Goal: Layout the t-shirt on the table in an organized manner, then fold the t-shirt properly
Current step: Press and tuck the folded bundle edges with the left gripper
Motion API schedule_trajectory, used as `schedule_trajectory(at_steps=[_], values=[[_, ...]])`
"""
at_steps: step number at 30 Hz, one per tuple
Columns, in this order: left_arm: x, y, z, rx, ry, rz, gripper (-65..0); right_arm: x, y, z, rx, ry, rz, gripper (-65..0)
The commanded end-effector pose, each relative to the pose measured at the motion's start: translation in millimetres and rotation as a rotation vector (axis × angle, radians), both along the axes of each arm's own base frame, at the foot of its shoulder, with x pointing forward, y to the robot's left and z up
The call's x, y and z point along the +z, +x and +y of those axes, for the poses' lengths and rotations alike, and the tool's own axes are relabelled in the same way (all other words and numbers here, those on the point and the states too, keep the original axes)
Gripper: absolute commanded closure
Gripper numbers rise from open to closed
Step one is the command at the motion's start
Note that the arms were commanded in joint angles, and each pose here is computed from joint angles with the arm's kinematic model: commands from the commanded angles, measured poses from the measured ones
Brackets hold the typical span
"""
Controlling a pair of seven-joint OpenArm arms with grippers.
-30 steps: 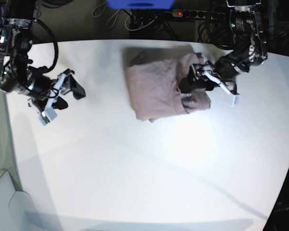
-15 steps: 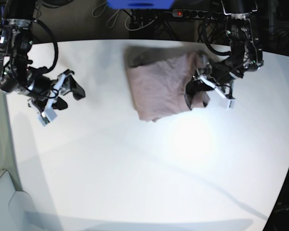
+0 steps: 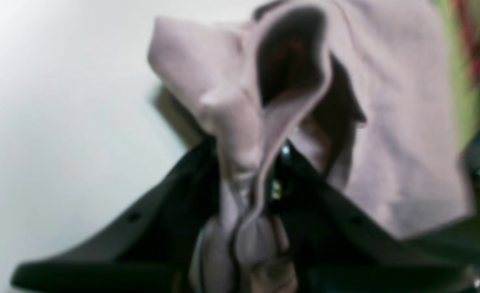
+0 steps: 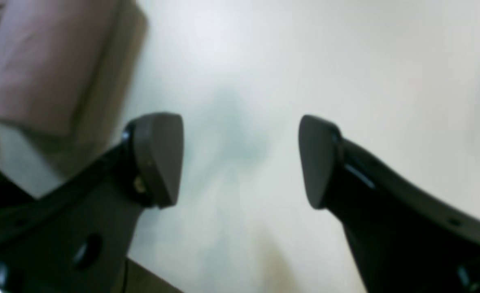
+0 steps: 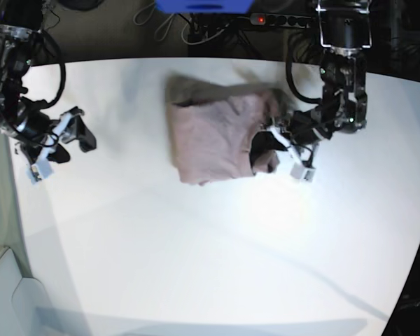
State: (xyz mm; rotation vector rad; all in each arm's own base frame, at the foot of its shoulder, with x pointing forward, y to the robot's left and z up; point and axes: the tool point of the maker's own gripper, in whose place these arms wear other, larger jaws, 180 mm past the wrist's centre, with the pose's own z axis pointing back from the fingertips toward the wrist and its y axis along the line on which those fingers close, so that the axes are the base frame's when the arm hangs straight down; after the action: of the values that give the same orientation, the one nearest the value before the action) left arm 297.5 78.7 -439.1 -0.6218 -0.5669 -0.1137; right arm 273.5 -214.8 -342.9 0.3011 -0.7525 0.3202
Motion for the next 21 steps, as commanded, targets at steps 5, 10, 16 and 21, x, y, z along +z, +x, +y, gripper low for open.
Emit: schedule_trajectory(at_steps=[5,10,16,21], values=[[-4,18,0,-0.22,0.301,-0.02,-0.1,22,0,-50,-0.129,-0.039,-0.063,-44.4],[9,42,-16,-0.471,0.555,-0.149,-0.1,26,-17,-86,-0.242,-0.06,-0.066,-44.4],[31,68,-66,-0.775,0.794,-0.39,-0.1,21,-38,-104,-0.3,-0.076,-0.038,-44.4],[50,71,-120,-0.906,0.79,-0.552,-0.1,21,-50,-116,-0.342,-0.089,-0.03,-44.4]])
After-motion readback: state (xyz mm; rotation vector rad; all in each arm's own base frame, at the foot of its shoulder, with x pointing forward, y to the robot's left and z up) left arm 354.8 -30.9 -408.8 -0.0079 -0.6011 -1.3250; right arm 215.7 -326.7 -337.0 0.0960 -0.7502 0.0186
